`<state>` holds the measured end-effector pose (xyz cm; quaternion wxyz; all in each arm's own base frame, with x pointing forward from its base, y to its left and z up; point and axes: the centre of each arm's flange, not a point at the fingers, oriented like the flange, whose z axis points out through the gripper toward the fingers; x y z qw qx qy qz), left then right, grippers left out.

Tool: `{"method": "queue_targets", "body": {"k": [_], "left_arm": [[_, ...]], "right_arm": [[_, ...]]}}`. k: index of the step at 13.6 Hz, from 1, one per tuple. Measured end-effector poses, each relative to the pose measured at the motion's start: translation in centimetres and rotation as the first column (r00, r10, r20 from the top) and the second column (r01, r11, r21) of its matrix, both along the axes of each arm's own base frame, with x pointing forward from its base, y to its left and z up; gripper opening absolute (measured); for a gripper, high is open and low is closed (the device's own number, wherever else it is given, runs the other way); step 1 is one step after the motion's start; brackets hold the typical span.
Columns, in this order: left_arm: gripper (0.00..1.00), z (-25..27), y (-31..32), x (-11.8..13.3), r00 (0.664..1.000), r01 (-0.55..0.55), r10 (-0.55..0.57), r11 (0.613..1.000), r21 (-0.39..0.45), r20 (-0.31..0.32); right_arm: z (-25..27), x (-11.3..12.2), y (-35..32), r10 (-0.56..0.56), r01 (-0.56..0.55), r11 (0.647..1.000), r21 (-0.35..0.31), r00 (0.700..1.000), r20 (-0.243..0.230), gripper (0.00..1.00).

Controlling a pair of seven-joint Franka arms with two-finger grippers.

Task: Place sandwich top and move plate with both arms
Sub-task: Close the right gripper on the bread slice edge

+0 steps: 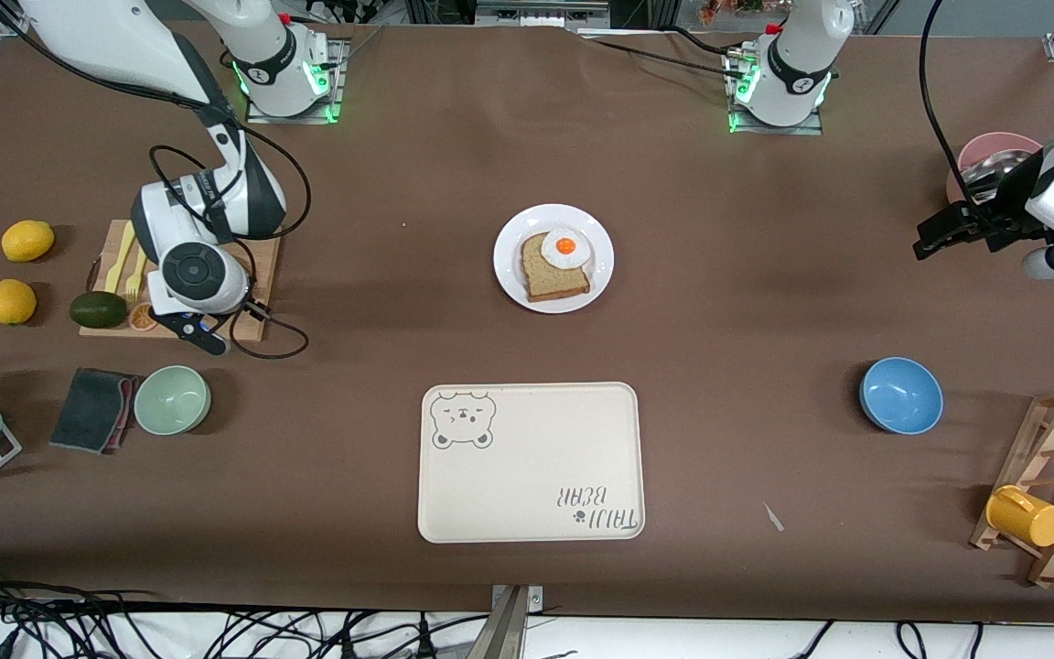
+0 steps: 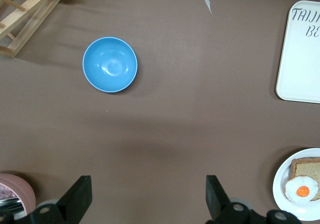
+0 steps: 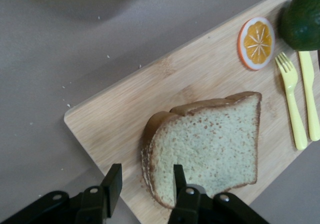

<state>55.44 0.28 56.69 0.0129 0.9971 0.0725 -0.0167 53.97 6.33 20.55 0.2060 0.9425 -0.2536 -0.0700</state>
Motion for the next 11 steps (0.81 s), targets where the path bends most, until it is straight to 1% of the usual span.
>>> {"method": "queue_targets", "body": {"k": [4, 8, 9, 10, 11], "left_arm": [[1.0, 0.0, 0.0, 0.0, 1.0, 0.0, 0.0, 1.0, 0.0, -0.001], [1.0, -0.3, 0.0, 0.1, 1.0, 0.0, 0.0, 1.0, 0.0, -0.006], [1.0, -0.4, 0.0, 0.2, 1.0, 0.0, 0.0, 1.0, 0.0, -0.007], [1.0, -0.4, 0.0, 0.2, 1.0, 0.0, 0.0, 1.0, 0.0, -0.008], [1.0, -0.5, 0.0, 0.2, 1.0, 0.0, 0.0, 1.0, 0.0, -0.008]], "right_arm": [[-0.4, 0.0, -0.2, 0.005, -0.005, 1.0, 0.001, 1.0, 0.007, 0.49], [-1.4, -0.5, -0.6, 0.007, -0.007, 1.0, 0.0, 1.0, 0.0, 0.4], [-1.5, -0.6, -0.6, 0.007, -0.007, 1.0, 0.0, 1.0, -0.001, 0.3], [-1.6, -0.7, -0.7, 0.006, -0.006, 1.0, -0.001, 1.0, -0.004, 0.16], [-1.6, -0.7, -0.7, 0.005, -0.005, 1.0, -0.002, 1.0, -0.004, 0.09]]}}
